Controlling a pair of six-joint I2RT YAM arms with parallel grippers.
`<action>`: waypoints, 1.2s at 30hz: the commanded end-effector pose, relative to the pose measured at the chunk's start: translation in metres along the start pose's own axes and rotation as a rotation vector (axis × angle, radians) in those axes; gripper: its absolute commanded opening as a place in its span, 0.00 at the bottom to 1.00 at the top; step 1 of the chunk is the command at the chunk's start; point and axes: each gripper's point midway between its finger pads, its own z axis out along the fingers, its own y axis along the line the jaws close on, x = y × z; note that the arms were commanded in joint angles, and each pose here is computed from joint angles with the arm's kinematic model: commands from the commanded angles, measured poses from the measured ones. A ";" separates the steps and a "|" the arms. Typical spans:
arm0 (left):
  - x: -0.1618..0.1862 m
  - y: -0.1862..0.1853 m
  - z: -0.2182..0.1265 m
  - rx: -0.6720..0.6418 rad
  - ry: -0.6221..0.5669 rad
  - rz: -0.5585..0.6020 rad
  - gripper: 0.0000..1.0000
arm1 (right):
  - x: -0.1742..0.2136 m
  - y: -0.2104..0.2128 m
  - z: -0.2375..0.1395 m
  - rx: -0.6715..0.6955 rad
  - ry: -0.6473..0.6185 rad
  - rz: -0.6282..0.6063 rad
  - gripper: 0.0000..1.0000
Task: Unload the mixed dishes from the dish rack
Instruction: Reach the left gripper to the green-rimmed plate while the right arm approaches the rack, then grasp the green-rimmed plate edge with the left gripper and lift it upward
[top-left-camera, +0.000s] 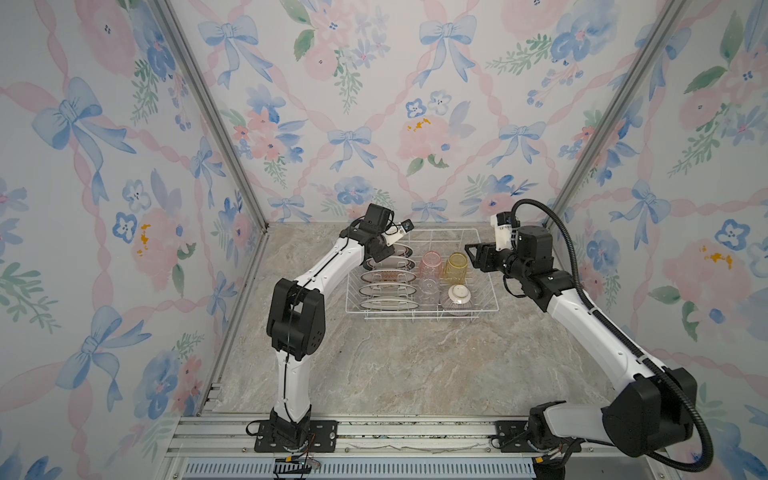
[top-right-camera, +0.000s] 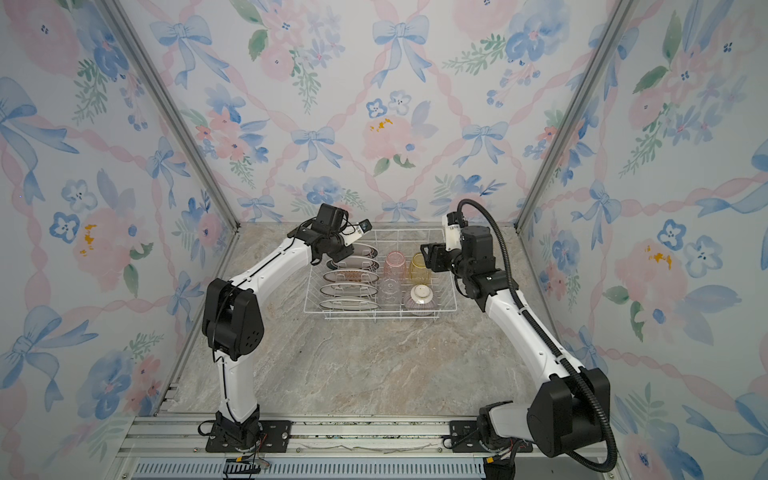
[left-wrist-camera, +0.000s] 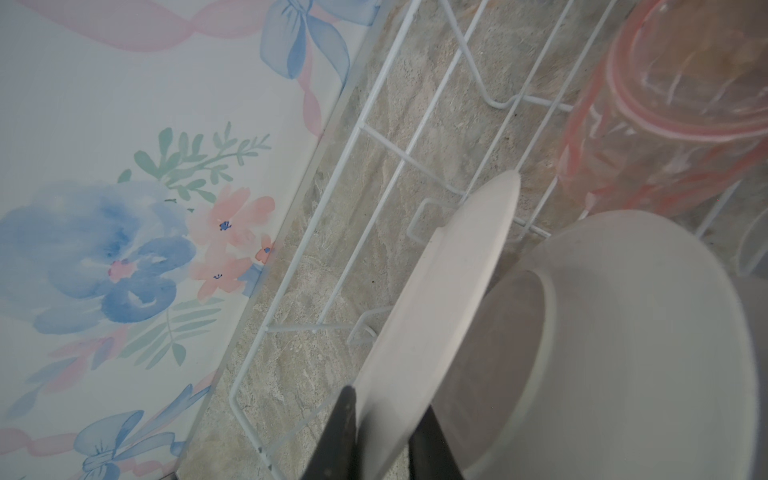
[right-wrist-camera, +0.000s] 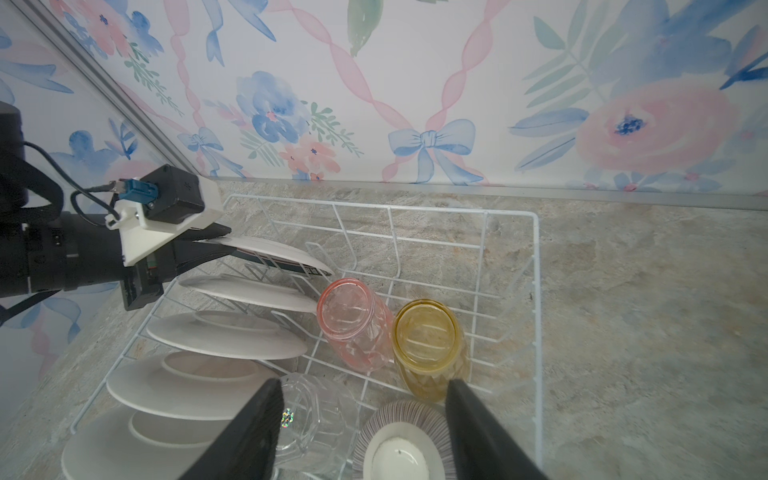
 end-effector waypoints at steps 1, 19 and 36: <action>0.009 -0.001 0.010 0.020 0.030 0.019 0.17 | -0.004 0.006 0.004 -0.023 -0.012 0.006 0.65; 0.015 0.017 0.017 -0.039 0.065 -0.013 0.00 | 0.001 0.005 0.009 -0.025 -0.001 0.032 0.65; -0.017 0.071 -0.042 -0.234 -0.072 -0.230 0.00 | 0.002 0.010 0.007 -0.042 -0.008 0.043 0.64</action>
